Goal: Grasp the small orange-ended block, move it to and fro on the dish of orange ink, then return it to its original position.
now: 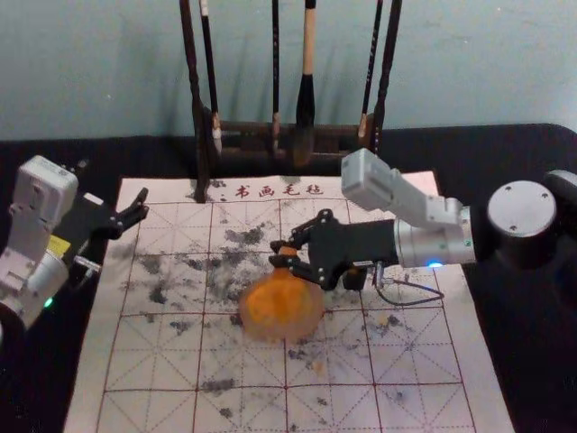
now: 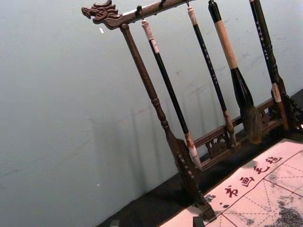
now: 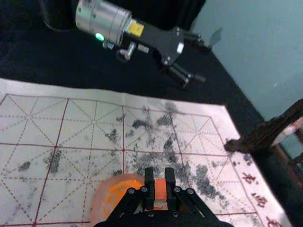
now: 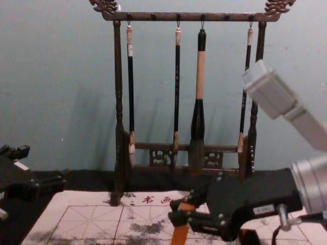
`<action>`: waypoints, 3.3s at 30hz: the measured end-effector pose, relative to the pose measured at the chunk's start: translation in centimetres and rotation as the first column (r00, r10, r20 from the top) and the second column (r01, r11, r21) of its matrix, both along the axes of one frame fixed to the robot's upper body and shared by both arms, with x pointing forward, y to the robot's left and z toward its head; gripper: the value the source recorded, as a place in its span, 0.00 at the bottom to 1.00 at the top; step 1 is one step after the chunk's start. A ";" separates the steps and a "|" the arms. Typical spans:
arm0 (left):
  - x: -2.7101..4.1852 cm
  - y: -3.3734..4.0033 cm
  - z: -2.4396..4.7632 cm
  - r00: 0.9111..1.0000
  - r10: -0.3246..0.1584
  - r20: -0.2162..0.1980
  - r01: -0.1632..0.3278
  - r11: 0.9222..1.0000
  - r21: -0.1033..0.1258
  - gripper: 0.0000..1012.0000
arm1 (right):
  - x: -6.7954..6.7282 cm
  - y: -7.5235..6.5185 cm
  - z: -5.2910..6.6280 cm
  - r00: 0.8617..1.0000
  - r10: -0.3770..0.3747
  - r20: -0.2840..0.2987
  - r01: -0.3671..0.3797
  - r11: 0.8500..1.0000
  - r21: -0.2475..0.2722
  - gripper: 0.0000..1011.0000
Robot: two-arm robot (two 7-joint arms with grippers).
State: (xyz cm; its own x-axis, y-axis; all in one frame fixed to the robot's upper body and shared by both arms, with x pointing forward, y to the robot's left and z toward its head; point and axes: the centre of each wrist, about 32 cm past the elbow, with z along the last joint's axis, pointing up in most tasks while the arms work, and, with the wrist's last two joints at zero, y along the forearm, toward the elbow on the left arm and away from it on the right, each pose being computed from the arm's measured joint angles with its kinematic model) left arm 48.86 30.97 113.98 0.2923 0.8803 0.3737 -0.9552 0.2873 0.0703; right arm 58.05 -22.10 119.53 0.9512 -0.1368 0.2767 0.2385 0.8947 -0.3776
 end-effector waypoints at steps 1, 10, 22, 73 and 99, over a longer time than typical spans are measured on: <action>0.00 0.00 0.00 1.000 0.000 0.000 0.000 1.000 0.000 0.99 | -0.2 -0.1 0.3 1.000 0.001 0.008 -0.001 1.000 0.008 0.13; 0.00 0.00 0.00 1.000 0.000 0.000 0.000 1.000 0.000 0.99 | -1.3 -1.5 1.7 0.998 -0.011 0.054 0.008 0.999 0.047 0.13; 0.00 0.00 0.00 1.000 0.000 0.000 0.000 1.000 0.000 0.99 | -3.1 -5.4 2.6 0.992 -0.099 0.075 0.093 0.993 0.075 0.13; 0.00 0.00 0.00 1.000 0.000 0.000 0.000 1.000 0.000 0.99 | -3.0 -7.4 -1.3 0.975 -0.220 -0.035 0.220 0.975 -0.013 0.13; 0.00 0.00 0.00 1.000 0.000 0.000 0.000 1.000 0.000 0.99 | -2.8 -7.2 -1.6 0.974 -0.224 -0.035 0.223 0.974 -0.022 0.30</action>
